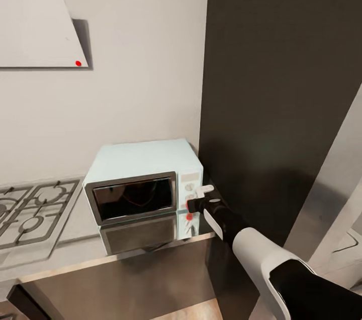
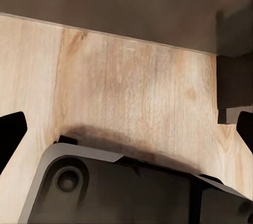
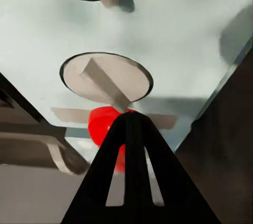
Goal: In the kitchen, take the popcorn bag from the countertop, put it into the microwave, and heat it until the popcorn is cooked so the cooked popcorn ends up inside the bag.
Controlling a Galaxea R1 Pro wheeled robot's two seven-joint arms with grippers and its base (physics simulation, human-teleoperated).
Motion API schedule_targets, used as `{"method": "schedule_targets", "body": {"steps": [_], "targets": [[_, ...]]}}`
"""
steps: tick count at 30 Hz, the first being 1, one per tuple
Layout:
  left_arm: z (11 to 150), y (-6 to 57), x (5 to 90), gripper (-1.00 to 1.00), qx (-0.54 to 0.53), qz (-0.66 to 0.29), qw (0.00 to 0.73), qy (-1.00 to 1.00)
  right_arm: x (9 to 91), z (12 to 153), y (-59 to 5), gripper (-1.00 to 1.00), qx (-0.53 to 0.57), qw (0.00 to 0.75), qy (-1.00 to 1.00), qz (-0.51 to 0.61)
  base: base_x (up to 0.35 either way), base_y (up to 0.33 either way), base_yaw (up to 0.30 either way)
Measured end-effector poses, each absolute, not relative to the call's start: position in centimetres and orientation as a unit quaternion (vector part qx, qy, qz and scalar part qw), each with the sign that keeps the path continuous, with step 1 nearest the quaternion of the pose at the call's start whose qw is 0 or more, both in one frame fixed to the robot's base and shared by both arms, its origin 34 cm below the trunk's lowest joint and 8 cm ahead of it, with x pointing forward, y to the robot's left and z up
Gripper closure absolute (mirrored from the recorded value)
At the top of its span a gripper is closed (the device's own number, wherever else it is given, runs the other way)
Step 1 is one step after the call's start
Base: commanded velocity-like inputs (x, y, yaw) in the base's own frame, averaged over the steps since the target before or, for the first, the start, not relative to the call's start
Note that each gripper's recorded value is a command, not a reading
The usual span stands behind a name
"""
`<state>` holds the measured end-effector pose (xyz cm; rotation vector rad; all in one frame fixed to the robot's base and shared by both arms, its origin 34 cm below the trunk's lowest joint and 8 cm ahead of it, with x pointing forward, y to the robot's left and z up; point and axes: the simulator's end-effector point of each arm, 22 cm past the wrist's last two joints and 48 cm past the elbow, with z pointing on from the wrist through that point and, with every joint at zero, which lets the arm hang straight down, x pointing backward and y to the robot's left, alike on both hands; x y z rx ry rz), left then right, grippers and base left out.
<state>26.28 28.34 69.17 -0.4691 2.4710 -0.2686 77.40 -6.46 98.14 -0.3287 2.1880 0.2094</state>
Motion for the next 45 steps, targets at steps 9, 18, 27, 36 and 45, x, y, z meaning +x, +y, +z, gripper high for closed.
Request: {"method": "schedule_targets", "body": {"steps": [9,18,27,36,45], "targets": [[69.1,28.2,26.2,-1.00,-0.177,-0.102,0.301,0.931,76.8,96.7,-6.9,1.00,-0.132,0.433,0.888,0.081,0.012,0.000,0.000],[69.1,28.2,26.2,-1.00,-0.177,-0.102,0.301,0.931,75.5,94.7,-7.0,1.00,-0.131,0.418,0.895,0.083,0.000,0.000,0.000],[69.1,28.2,26.2,-1.00,-0.178,-0.102,0.301,0.931,74.3,93.2,-6.9,1.00,-0.129,0.410,0.899,0.086,0.000,0.059,0.000],[69.1,28.2,26.2,-1.00,-0.178,-0.102,0.301,0.931,74.2,93.2,-6.9,1.00,-0.130,0.411,0.898,0.086,0.053,0.010,0.000],[69.1,27.9,26.2,-1.00,-0.178,-0.103,0.300,0.931,74.3,93.2,-6.9,1.00,-0.130,0.411,0.898,0.086,0.042,0.000,0.000]]}}
